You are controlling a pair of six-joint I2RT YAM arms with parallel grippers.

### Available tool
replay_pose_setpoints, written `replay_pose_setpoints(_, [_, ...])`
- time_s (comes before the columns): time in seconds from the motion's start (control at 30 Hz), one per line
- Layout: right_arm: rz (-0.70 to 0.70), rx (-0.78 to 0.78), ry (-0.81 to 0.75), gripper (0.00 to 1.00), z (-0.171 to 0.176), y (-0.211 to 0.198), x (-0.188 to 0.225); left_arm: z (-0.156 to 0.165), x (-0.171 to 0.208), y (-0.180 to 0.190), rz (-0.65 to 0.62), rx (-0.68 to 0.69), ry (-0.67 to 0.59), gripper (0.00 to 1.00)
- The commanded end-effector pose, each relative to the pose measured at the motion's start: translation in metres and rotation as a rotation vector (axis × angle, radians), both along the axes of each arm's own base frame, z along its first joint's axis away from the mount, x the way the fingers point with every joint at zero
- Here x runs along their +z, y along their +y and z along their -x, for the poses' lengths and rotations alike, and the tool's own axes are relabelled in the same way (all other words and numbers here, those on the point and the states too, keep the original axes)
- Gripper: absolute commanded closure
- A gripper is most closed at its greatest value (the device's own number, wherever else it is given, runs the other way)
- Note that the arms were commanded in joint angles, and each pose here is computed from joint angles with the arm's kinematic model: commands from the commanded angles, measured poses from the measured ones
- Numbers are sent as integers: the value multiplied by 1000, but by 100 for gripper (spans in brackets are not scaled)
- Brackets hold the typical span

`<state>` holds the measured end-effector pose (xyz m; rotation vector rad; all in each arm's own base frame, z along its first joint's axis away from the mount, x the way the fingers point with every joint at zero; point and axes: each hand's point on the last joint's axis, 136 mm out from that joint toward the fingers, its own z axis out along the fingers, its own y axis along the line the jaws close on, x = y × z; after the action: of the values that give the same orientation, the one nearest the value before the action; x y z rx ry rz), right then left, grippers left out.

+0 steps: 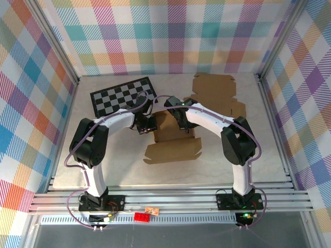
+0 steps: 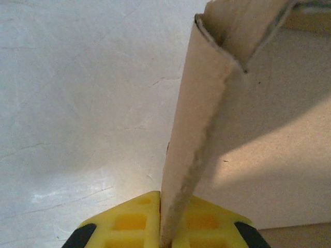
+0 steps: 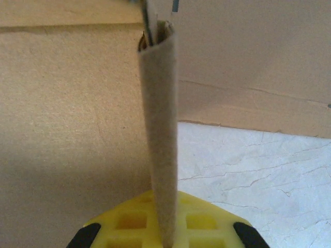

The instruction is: Fold the paper box

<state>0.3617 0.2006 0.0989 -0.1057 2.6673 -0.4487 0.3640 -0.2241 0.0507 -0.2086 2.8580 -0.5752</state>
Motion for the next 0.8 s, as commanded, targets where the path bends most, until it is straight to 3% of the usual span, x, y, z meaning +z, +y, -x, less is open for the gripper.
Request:
replay_pose_setpoints(0.0, [7, -21, -17, 100, 6, -6, 9, 6, 2, 22, -172, 59, -16, 100])
replay_pose_setpoints(0.17, [4, -29, -5, 100, 9, -7, 6, 14, 3, 30, -294, 116, -43, 99])
replay_pose_setpoints(0.23, [1, -29, -4, 100, 10, -7, 5, 15, 3, 28, -280, 123, -52, 92])
replay_pose_setpoints(0.5, [-3, -25, 1, 100, 11, -7, 2, 14, 0, 17, -239, 95, -56, 84])
replay_pose_setpoints(0.6, [3, -29, 4, 100, 11, -8, 1, 15, 3, 19, -249, 97, -72, 100])
replay_pose_setpoints(0.77, [18, -48, 18, 100, 13, -10, -3, 15, 12, 21, -265, 107, -101, 100])
